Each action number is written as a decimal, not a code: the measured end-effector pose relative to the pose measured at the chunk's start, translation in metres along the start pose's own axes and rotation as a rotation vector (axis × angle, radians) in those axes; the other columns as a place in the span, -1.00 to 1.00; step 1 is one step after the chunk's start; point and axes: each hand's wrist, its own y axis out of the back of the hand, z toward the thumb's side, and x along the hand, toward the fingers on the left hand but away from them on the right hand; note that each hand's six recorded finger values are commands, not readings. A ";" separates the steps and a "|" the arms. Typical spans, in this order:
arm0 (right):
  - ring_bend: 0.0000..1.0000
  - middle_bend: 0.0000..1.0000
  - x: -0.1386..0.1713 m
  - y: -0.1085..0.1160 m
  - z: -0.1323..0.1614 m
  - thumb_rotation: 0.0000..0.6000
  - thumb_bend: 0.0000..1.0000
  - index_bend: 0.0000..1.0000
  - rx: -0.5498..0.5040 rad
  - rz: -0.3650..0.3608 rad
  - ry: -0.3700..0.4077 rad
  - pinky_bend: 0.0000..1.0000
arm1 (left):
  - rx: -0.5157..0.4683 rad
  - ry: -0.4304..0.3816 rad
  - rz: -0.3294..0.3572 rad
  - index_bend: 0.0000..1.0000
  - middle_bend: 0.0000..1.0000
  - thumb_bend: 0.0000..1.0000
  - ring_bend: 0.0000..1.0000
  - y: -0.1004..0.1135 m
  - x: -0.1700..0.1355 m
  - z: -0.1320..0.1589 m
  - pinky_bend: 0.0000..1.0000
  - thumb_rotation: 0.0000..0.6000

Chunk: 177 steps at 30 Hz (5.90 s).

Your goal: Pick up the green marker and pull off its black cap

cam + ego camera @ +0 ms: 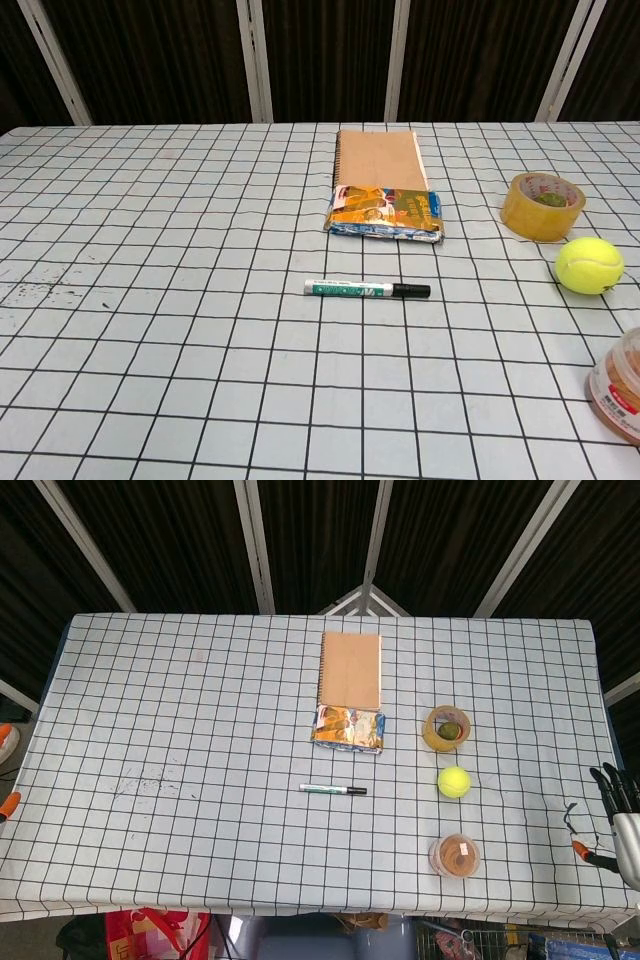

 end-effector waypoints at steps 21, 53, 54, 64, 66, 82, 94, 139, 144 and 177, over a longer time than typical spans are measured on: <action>-1.00 -1.00 0.002 0.002 0.001 1.00 -0.85 -1.00 0.046 0.011 -0.010 -1.00 | 0.019 0.023 -0.024 -1.00 -1.00 -0.22 -1.00 -0.011 0.008 -0.017 -1.00 1.00; -1.00 -1.00 -0.026 -0.011 0.046 1.00 -0.85 -1.00 0.140 0.095 -0.037 -1.00 | 0.183 0.144 0.002 -1.00 -1.00 -0.22 -1.00 0.013 0.230 0.078 -1.00 1.00; -1.00 -1.00 -0.027 -0.013 0.047 1.00 -0.85 -1.00 0.141 0.098 -0.038 -1.00 | 0.167 0.116 0.004 -1.00 -1.00 -0.22 -1.00 0.013 0.238 0.094 -1.00 1.00; -1.00 -1.00 -0.027 -0.027 0.044 1.00 -0.85 -1.00 0.142 0.134 -0.080 -1.00 | 0.365 -0.252 0.131 -1.00 -1.00 -0.22 -1.00 0.014 0.249 0.212 -0.98 1.00; -1.00 -1.00 -0.027 -0.030 0.043 1.00 -0.85 -1.00 0.142 0.140 -0.086 -1.00 | 0.422 -0.351 0.179 -1.00 -1.00 -0.22 -1.00 0.011 0.246 0.238 -0.95 1.00; -1.00 -1.00 -0.031 -0.051 0.031 1.00 -0.85 -1.00 0.138 0.192 -0.124 -1.00 | 0.283 -0.741 0.258 -0.69 -0.95 -0.19 -1.00 -0.037 0.240 0.377 -0.80 1.00; -1.00 -1.00 -0.035 -0.063 0.029 1.00 -0.85 -1.00 0.137 0.219 -0.128 -1.00 | -0.176 -0.561 -0.116 -0.36 -0.64 -0.02 -1.00 -0.057 0.262 0.427 -0.93 1.00; -1.00 -1.00 -0.048 -0.088 0.031 1.00 -0.85 -1.00 0.119 0.237 -0.095 -1.00 | -0.236 -0.276 -0.580 -0.26 -0.50 -0.07 -1.00 -0.045 0.151 0.474 -1.00 1.00; -1.00 -1.00 -0.047 -0.089 0.028 1.00 -0.85 -1.00 0.110 0.235 -0.096 -1.00 | -0.155 -0.321 -0.587 -0.25 -0.50 -0.07 -1.00 -0.057 0.131 0.484 -1.00 1.00; -1.00 -1.00 -0.044 -0.090 0.022 1.00 -0.85 -1.00 0.103 0.231 -0.111 -1.00 | 0.010 -0.409 -0.552 -0.21 -0.49 -0.07 -1.00 -0.095 0.105 0.479 -1.00 1.00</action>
